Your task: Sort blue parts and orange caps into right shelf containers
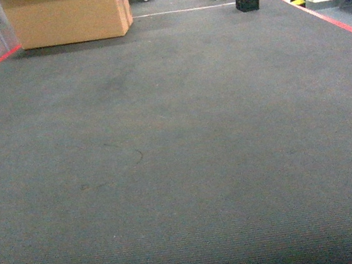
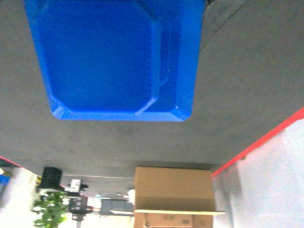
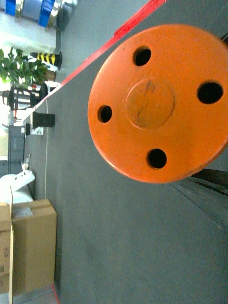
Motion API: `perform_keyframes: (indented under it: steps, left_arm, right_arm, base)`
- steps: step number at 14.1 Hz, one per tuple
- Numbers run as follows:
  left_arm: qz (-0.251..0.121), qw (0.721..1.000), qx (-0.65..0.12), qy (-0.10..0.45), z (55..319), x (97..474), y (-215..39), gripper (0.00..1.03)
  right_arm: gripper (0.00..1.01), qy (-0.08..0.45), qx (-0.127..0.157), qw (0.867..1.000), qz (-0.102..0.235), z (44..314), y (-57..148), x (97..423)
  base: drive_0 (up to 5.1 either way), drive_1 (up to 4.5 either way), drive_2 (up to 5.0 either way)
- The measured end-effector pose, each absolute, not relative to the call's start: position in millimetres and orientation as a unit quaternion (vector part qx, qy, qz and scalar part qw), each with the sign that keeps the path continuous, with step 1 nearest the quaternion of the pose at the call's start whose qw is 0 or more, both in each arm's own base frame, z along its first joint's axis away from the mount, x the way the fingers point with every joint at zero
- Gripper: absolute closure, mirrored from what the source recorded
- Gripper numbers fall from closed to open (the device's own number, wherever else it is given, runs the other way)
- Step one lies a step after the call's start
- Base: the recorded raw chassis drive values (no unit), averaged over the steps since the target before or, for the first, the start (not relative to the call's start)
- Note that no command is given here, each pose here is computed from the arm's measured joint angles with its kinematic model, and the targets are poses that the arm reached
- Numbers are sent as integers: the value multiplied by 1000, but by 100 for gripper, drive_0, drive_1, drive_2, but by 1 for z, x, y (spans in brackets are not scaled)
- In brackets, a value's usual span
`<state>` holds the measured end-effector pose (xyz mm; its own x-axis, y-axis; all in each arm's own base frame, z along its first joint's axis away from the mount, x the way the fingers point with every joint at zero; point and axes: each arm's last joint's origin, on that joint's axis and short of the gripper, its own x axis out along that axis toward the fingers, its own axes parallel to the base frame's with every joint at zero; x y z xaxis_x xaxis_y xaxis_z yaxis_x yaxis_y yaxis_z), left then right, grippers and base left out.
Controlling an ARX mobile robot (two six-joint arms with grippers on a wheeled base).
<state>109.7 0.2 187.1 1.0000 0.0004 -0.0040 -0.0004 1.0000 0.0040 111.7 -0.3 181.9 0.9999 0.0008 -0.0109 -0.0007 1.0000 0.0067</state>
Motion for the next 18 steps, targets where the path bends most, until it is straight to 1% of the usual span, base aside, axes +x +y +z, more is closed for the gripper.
perform_keyframes:
  steps: [2, 3, 5, 6, 7, 8, 9, 10, 11, 18]
  left_arm:
    - [-1, 1000, 2, 12, 180, 105, 0, 60]
    - [-1, 1000, 2, 15, 172, 98, 0, 60]
    - [-1, 1000, 2, 2, 175, 98, 0, 60]
    - [0, 1000, 2, -1, 176, 98, 0, 60]
    - [0, 1000, 2, 4, 174, 98, 0, 60]
    - [0, 1000, 2, -4, 171, 97, 0, 60]
    - [0, 1000, 2, 6, 165, 98, 0, 60]
    - [0, 1000, 1, 8, 165, 98, 0, 60]
    - [0, 1000, 2, -2, 167, 98, 0, 60]
    - [0, 1000, 2, 3, 166, 98, 0, 60]
  right_arm:
    - [59, 2, 3, 1000, 0, 179, 0, 109]
    - [59, 6, 4, 1000, 0, 176, 0, 107]
    - [59, 20, 3, 1000, 0, 173, 0, 103]
    - [59, 12, 3, 1000, 0, 167, 0, 99]
    - [59, -5, 3, 1000, 0, 168, 0, 97]
    - [59, 0, 3, 1000, 0, 167, 0, 97]
    - [59, -1, 3, 1000, -1, 167, 0, 97]
    - [59, -2, 3, 1000, 0, 167, 0, 97]
    - [59, -1, 3, 1000, 0, 167, 0, 97]
    - [59, -1, 3, 1000, 0, 167, 0, 97]
  base:
    - [0, 0, 0]
    - [0, 0, 0]
    - [0, 0, 0]
    - [0, 0, 0]
    - [0, 0, 0]
    - [0, 0, 0]
    - [0, 0, 0]
    - [0, 0, 0]
    - [0, 0, 0]
    - [0, 0, 0]
